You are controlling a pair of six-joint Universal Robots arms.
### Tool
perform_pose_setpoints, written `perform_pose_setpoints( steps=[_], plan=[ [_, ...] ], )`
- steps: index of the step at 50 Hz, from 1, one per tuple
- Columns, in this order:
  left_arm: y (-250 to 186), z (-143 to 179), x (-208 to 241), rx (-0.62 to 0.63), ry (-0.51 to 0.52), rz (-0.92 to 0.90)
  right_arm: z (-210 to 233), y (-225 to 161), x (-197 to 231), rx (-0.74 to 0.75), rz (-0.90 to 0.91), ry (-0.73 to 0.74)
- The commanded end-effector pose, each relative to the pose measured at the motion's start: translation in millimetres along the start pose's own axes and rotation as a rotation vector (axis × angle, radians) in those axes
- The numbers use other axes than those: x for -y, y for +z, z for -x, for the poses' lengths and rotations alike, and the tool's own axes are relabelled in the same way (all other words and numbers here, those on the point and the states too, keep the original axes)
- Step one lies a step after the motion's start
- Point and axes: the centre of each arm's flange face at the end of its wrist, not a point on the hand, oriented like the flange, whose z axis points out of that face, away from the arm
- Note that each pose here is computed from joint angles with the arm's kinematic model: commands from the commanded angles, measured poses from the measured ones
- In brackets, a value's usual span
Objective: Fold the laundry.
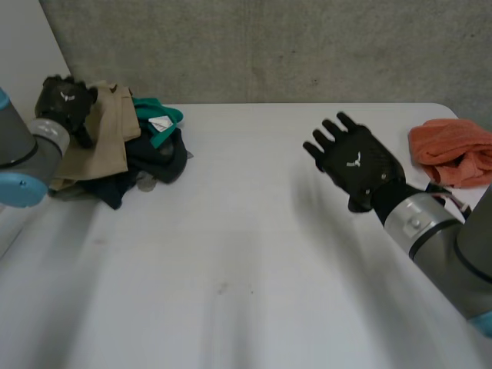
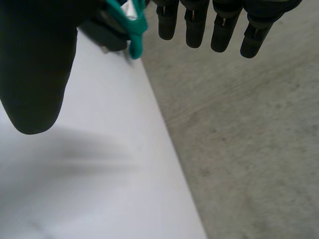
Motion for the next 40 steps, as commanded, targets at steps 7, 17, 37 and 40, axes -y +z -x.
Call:
perform_pose_setpoints(
  steps=[7,17,37,40],
  plan=[
    [-7.1,-1.4,62.4,0.08,-0.073,-0.267,11.2,-10.1,-18.1,0.024,0.073,0.037],
    [-99.4,-24.2,190.5,-0.055,-0.362,-0.56,-13.2,-14.8,-24.6,-0.09,0.135,0.058],
    [-192.3,-216.9,160.3,-0.744,-0.413,-0.339,-88.5,-21.4,-65.5,-0.349,0.221,0.278],
    [-204.0,-190.0,186.8,-0.717,-0.423,-0.393,-84.4,-19.3,-69.3,-0.322,0.25,0.302]
  ],
)
